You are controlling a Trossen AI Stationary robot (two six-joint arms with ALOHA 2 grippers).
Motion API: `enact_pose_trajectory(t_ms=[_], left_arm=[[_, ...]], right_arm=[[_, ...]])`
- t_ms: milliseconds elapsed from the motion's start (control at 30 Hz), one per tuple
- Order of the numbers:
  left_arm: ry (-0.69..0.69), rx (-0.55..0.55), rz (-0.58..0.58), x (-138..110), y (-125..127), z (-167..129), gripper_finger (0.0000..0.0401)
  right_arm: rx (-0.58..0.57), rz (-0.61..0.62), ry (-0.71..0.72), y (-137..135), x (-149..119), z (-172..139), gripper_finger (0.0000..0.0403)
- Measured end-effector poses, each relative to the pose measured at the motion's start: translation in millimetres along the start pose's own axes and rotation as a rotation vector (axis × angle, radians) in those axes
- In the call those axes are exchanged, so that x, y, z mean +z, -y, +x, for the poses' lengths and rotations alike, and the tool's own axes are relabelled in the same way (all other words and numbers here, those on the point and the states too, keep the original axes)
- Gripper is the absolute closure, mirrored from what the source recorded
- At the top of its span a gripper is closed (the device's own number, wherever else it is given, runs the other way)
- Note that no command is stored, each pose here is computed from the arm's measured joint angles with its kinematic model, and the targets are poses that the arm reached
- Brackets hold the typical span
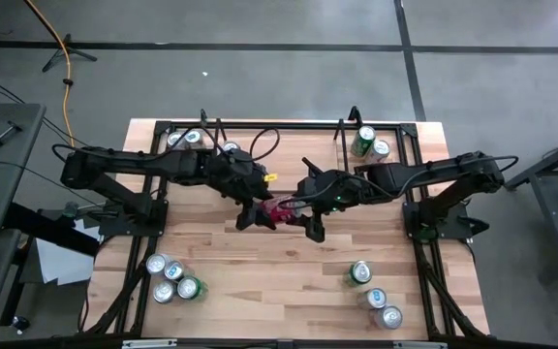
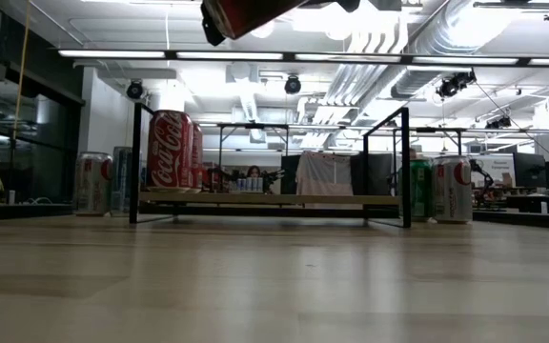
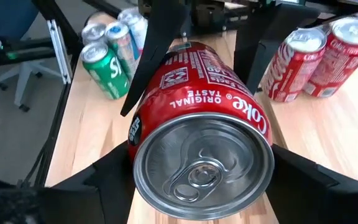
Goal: Place canned beverage on shelf
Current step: Put the red soda can on the shelf aligned with the other red soda cans
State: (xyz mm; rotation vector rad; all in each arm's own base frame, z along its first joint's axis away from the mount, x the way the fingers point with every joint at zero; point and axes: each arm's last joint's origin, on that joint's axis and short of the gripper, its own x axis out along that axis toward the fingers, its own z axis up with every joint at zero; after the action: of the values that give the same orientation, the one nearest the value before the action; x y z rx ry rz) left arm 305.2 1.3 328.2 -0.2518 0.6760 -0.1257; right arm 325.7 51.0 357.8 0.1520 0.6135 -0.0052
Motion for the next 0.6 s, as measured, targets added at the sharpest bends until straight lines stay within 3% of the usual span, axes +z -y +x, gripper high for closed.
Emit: enact_pose_trajectory(t_ms=[67, 200, 367, 600], left_arm=[[0.004, 0.009, 0.002, 0.4, -3.4, -7.6, 0.0229], [-0.017, 0.12, -0.035, -5.9, -11.2, -31.3, 0.0229], [0.088, 0.307, -0.032, -8.0, -11.2, -64.9, 0.0229], [0.448, 0.342, -0.111, -34.3, -9.8, -75.2, 0.0229]], right_arm=[[-0.003, 0.002, 0.013, 0.5, 1.3, 0.1, 0.011], [-0.019, 0.083, 0.016, 4.6, 2.9, -3.6, 0.0023], [-0.035, 0.144, 0.007, 9.9, 2.7, -2.0, 0.005], [-0.025, 0.177, 0.161, 17.0, 18.6, 2.5, 0.006]])
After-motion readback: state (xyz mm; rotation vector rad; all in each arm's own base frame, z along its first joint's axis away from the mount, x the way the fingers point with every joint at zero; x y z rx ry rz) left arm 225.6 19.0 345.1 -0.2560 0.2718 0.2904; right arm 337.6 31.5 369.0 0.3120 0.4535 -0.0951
